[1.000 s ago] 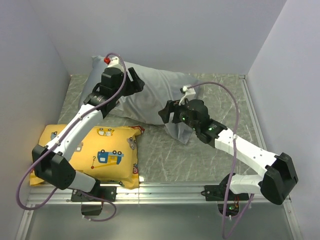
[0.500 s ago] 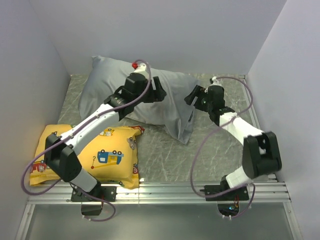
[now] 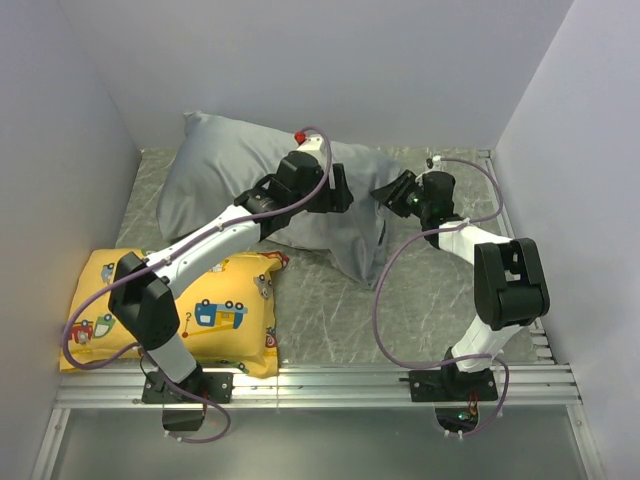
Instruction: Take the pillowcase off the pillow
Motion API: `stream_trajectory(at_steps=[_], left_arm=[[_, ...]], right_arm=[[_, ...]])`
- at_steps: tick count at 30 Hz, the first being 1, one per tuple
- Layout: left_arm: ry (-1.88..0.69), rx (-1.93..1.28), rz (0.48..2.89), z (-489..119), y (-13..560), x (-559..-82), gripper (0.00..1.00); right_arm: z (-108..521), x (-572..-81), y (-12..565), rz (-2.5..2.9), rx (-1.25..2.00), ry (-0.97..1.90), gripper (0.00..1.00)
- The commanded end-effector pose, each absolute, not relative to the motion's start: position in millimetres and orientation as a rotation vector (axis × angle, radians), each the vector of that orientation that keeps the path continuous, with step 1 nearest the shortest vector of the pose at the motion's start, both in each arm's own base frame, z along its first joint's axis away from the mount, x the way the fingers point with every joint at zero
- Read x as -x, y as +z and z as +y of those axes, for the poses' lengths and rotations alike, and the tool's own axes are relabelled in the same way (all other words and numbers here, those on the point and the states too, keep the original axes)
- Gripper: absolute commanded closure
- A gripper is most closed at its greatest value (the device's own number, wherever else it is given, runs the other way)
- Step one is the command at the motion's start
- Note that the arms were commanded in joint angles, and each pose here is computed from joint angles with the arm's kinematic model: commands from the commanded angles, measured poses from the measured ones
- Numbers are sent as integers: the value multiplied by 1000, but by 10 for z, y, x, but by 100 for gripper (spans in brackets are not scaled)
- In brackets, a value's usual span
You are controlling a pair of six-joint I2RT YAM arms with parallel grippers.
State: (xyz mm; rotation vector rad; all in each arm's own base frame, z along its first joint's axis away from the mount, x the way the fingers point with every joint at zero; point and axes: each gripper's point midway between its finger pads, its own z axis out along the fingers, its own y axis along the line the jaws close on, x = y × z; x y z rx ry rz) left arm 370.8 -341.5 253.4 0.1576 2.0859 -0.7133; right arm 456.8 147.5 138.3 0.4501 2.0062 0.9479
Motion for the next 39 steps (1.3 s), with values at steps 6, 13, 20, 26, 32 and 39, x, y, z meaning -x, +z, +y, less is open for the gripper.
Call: stream_trajectory(at_steps=[6,13,20,26,32,39], left_arm=[[-714,-214,2027,-3555,2679,-3765,20],[-682,-278,2018,-3745,2580,-3743,17],[-712,-260,1983,-3835,2609,-3721,16],[-709,-251,1980,-3850,2597,-3663,17],[-592,-180,2019,-3720,2460,-3754,33],[-560,-163,2034,-3647,2433,-3751,83]], right_arm=[[1675,-4566,1961,1870,-364,1130,94],[1877,-4276,2575,1835,-238,1149,97],[2198,-4119,2856,1872,-122,1085,92],[2337,-4097,2761,1917,-107,1064,92],[2371,-4060,2744,1924,-100,1050,92],[2322,-4073,2760,1928,-90,1007,92]])
